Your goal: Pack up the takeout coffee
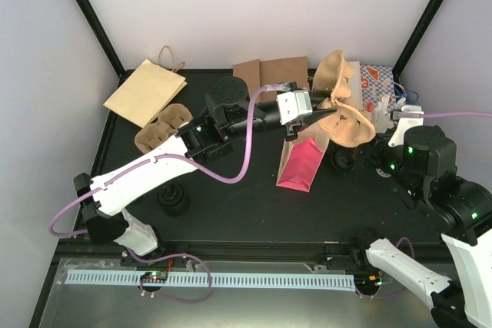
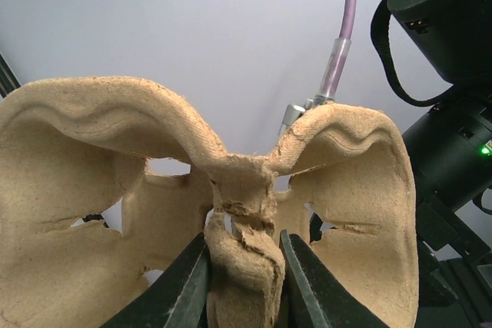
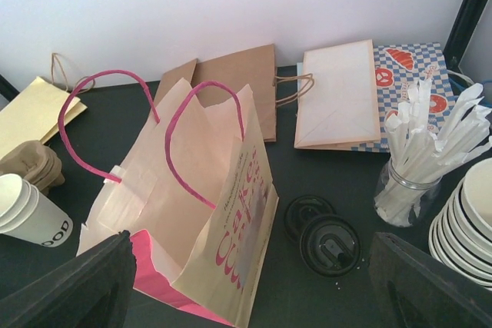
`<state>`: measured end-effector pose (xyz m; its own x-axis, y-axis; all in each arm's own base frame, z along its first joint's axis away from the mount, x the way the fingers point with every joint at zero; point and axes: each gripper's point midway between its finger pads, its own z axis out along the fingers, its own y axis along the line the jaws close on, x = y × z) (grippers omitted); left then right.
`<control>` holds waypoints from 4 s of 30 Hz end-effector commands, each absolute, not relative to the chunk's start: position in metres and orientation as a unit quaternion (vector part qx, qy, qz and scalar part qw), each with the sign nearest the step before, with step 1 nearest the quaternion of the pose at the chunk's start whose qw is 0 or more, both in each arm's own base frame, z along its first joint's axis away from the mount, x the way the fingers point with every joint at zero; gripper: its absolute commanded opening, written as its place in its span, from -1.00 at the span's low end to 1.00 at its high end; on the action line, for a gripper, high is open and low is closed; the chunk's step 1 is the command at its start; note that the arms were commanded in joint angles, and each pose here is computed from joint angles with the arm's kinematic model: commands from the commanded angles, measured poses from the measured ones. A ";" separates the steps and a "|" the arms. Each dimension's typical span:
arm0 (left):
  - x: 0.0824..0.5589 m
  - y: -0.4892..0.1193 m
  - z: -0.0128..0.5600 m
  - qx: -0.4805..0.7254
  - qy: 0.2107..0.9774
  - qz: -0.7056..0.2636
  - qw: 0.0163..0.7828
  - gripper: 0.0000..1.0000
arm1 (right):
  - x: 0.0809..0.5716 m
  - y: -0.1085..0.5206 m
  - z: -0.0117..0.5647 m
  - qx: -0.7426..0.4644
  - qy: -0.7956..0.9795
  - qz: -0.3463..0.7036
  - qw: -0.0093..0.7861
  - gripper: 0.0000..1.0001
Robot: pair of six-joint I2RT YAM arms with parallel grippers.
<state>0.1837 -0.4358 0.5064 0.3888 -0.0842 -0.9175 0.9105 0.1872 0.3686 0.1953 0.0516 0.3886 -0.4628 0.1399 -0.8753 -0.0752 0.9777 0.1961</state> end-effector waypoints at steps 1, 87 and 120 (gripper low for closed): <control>0.176 -0.426 0.535 0.499 0.381 -0.378 0.680 -0.56 | 0.199 0.051 0.391 0.014 0.851 0.092 0.517 0.70; 0.291 -0.429 0.348 0.736 0.433 0.005 0.520 -0.56 | 0.286 0.087 0.351 0.039 0.864 0.174 0.472 -0.94; 0.269 -0.381 0.351 0.717 0.504 0.054 0.478 -0.59 | 0.262 0.147 0.381 -0.040 0.839 0.341 0.423 -0.98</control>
